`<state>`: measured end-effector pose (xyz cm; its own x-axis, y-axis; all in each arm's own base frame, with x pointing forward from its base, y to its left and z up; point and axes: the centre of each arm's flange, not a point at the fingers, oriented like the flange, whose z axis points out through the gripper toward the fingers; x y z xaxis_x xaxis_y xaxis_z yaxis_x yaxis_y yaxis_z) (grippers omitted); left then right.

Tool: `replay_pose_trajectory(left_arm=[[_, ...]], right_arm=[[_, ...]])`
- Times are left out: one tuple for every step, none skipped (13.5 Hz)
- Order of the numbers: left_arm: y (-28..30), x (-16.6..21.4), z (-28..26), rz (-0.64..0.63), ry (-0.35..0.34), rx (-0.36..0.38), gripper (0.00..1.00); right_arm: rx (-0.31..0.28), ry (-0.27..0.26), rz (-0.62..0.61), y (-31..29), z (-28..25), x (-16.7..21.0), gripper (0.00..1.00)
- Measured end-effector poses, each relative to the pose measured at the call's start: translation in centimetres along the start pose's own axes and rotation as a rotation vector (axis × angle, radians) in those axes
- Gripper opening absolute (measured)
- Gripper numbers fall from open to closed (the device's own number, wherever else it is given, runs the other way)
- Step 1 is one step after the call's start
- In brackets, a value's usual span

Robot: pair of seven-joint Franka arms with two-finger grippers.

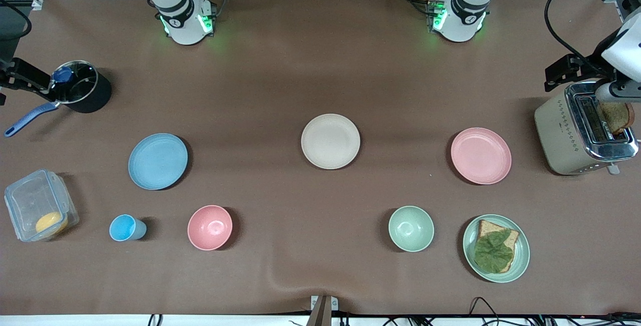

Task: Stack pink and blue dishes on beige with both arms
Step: 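Reach the left gripper down to the rim of the pink plate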

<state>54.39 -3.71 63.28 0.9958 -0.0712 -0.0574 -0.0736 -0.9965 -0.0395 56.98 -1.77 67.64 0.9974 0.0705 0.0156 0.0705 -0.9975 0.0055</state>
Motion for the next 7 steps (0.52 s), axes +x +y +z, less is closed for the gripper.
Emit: replay_pose_trajectory(left_arm=[[0.1,0.0,0.0,0.002,0.0,0.0,1.0],[0.2,0.0,-0.1,0.003,0.002,0.0,1.0],[0.2,0.0,-0.2,0.003,0.002,0.0,1.0],[0.0,0.0,0.0,-0.001,-0.002,0.0,1.0],[-0.5,0.3,0.5,-0.009,-0.013,-0.001,1.0],[-1.3,0.7,1.5,-0.023,-0.033,-0.002,1.0],[-2.4,1.5,3.2,-0.043,-0.061,-0.004,1.0]], right_arm=[[0.0,-0.003,0.0,0.0,0.1,0.0,1.0],[0.001,-0.007,0.0,0.0,0.1,-0.1,1.0],[0.001,-0.008,-0.001,0.0,0.1,-0.1,1.0],[0.001,-0.009,-0.001,-0.1,0.1,-0.1,1.0],[0.001,-0.009,-0.003,-0.1,0.1,-0.1,1.0],[0.001,-0.011,-0.006,-0.3,0.1,-0.1,1.0],[0.001,-0.013,-0.01,-0.6,0.1,-0.1,1.0]])
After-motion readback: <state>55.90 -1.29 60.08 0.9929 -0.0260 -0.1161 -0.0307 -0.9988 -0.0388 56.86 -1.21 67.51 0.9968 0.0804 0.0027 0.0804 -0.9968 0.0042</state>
